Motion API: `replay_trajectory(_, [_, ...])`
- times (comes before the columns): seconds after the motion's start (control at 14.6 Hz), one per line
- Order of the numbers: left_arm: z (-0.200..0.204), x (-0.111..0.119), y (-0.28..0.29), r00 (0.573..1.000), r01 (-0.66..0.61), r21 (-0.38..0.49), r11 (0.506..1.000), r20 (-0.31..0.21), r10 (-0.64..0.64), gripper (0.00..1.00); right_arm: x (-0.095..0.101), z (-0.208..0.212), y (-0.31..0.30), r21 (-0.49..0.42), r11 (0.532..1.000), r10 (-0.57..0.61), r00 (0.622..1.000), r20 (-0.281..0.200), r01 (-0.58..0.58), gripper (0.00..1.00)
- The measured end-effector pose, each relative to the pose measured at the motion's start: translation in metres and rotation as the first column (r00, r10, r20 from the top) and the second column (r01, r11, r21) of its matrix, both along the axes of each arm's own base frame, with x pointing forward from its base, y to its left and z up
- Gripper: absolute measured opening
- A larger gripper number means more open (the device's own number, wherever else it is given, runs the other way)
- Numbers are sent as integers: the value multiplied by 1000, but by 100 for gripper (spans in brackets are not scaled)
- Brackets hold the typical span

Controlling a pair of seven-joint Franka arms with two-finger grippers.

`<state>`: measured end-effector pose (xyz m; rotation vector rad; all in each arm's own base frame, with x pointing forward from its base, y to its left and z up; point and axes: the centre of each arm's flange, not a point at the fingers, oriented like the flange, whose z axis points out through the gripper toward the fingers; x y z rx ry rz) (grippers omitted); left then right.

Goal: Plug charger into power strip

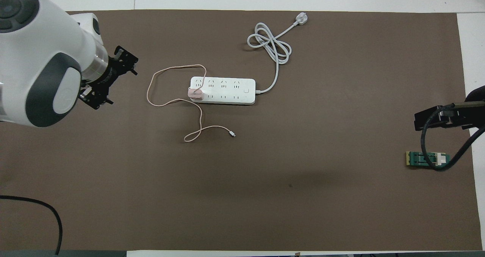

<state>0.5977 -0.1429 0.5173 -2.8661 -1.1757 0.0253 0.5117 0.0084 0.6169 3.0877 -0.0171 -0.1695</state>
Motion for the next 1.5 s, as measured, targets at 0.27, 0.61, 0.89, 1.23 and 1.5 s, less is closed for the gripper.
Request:
replay_trajectory(0.27, [63,-33,79,952,303,-16,953,-51,-303,100,0,0,-3,0,1000,-6,1000,0,6,100])
replay_trajectory(0.61, [122,-86,121,855,513,-41,857,-63,-515,100,0,0,-7,0,1000,-14,1000,0,14,100])
replay_trajectory(0.89, [124,-89,104,833,550,-31,834,-47,-551,100,0,0,-9,0,1000,-18,1000,0,18,100])
replay_trajectory(1.23, [121,-87,78,792,609,-26,793,-31,-609,100,0,-1,-14,0,1000,-27,1000,-2,27,100])
replay_trajectory(1.5, [115,-83,74,755,654,-54,755,-27,-655,100,0,-1,-15,0,1000,-29,1000,-3,29,100])
